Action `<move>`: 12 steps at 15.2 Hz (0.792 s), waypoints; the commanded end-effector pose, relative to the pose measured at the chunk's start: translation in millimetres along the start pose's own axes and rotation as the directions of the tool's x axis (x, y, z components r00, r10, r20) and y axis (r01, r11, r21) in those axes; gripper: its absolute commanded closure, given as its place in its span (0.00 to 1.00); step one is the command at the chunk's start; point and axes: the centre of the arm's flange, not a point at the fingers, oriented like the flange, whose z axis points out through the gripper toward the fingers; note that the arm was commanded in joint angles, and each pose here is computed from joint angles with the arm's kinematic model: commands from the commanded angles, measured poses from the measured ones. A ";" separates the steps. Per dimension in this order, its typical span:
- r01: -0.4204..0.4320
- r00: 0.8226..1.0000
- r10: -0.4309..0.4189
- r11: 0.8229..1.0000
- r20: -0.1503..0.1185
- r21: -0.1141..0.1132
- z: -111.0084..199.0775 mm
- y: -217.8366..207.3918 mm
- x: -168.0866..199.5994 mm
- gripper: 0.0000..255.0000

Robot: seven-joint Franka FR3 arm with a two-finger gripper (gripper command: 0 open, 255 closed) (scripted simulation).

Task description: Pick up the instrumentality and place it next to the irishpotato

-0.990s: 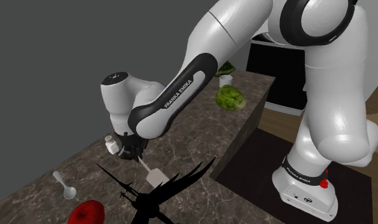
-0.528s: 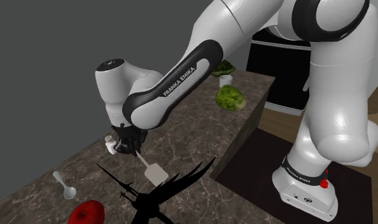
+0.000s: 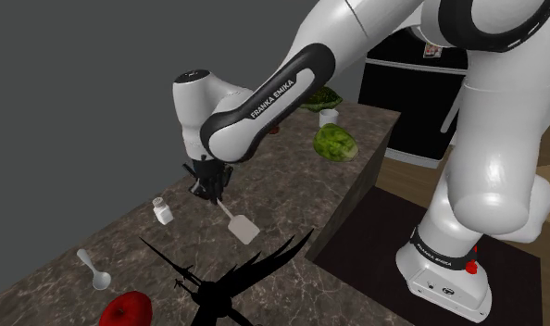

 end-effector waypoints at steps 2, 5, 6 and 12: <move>0.002 1.000 -0.002 1.000 0.000 0.001 1.1 39.5 5.1 1.00; 0.002 1.000 -0.002 1.000 0.000 0.001 1.5 78.5 11.8 1.00; 0.002 1.000 -0.002 1.000 0.000 0.001 1.7 91.5 14.0 1.00; 0.002 1.000 -0.002 1.000 0.000 0.001 2.5 169.6 27.4 1.00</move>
